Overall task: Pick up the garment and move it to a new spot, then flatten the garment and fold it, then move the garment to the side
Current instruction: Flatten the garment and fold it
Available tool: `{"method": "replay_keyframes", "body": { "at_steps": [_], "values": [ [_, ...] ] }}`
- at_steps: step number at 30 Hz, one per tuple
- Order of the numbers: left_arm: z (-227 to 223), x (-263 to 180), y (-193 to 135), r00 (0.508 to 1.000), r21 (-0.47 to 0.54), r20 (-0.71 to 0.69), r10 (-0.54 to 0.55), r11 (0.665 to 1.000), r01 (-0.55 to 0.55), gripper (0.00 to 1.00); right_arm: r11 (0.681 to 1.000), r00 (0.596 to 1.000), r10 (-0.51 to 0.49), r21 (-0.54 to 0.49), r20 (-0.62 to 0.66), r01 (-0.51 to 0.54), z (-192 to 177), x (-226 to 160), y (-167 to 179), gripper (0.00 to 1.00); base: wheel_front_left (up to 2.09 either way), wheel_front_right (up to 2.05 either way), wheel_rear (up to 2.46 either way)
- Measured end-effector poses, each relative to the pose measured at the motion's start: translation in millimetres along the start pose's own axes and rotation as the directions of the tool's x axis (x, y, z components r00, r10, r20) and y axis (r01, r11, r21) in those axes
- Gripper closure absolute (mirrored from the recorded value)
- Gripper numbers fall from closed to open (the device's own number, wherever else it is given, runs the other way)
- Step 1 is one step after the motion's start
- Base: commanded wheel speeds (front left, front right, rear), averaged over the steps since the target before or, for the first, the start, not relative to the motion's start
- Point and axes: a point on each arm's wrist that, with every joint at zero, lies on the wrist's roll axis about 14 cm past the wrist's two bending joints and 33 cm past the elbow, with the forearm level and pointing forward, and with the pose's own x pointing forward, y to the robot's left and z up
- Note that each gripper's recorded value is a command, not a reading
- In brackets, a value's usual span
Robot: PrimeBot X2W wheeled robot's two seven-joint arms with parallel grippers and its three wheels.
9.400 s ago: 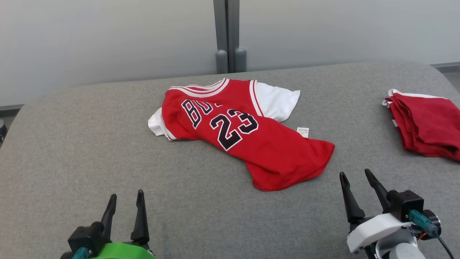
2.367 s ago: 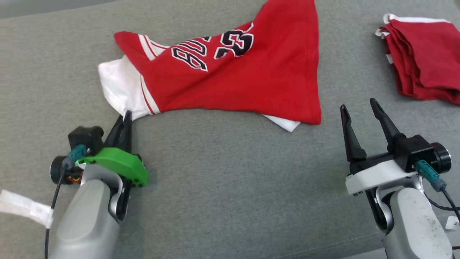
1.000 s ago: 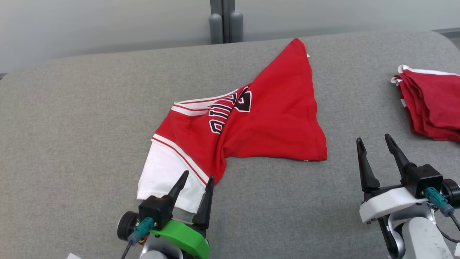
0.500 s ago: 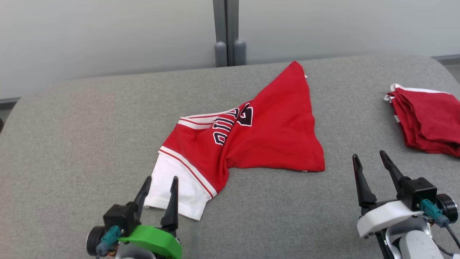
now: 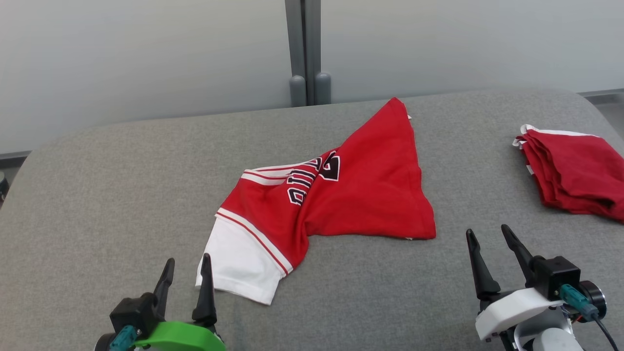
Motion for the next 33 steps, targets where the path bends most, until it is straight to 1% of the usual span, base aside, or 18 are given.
{"method": "replay_keyframes", "body": {
  "at_steps": [22,28,33],
  "values": [
    [-14,-5,8,0.999,0.008,-0.037,0.018,1.000,-0.018,0.00,1.000,0.999,0.016,0.006,-0.048,-0.016,-15,1,6,0.00,0.00,0.00,0.00],
    [-41,-2,9,0.989,0.008,-0.150,0.011,1.000,-0.010,0.00,1.000,0.998,0.018,0.007,-0.066,-0.018,-21,1,6,0.00,0.00,0.00,0.00],
    [-66,4,20,0.961,-0.002,-0.277,0.029,1.000,-0.031,0.00,1.000,0.997,0.015,0.007,-0.081,-0.014,-26,3,5,0.00,0.00,0.00,0.00]
  ]
}}
